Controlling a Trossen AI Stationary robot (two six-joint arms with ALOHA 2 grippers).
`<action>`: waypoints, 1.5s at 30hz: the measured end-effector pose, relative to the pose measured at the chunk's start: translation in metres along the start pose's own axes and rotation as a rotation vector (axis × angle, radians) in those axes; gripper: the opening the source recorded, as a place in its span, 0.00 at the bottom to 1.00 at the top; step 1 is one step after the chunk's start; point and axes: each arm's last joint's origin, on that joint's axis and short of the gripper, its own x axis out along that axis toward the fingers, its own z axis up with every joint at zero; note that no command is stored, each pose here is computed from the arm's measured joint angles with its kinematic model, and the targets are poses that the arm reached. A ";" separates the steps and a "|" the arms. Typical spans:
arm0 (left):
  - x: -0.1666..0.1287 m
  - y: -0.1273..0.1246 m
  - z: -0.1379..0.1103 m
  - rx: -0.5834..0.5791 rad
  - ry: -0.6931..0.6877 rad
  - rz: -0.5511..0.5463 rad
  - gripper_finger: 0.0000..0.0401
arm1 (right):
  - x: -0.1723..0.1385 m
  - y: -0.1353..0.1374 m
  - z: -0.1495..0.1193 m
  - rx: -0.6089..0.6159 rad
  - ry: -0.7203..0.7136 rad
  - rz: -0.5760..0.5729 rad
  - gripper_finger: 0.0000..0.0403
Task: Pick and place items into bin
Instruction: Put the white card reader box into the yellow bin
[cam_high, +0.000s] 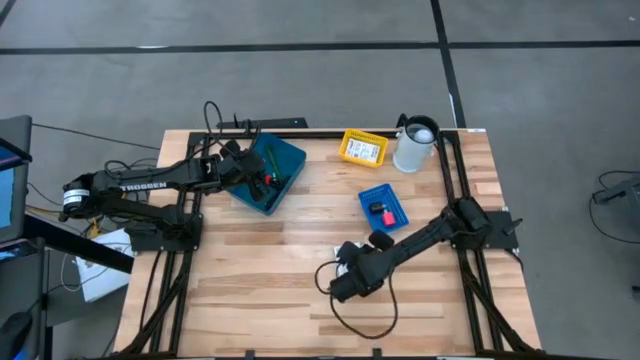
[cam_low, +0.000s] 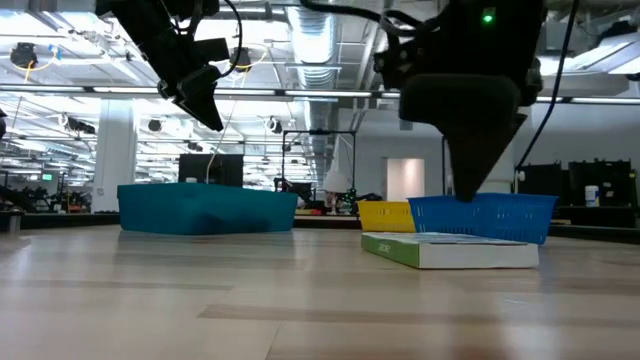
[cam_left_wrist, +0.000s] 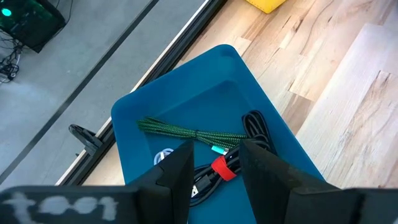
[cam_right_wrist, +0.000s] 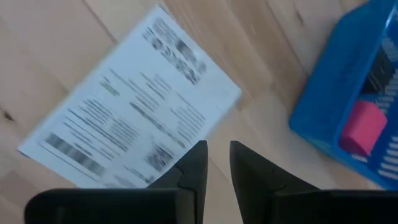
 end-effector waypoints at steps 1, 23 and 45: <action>0.000 0.000 0.000 0.000 0.000 0.000 0.30 | 0.000 -0.001 -0.001 0.002 0.018 -0.002 0.16; 0.000 0.000 0.000 0.000 0.000 0.000 0.30 | -0.073 -0.098 -0.126 0.372 -0.695 0.257 0.00; 0.000 0.000 0.000 0.000 0.000 0.000 0.30 | -0.004 -0.072 -0.083 0.497 -0.549 0.960 0.17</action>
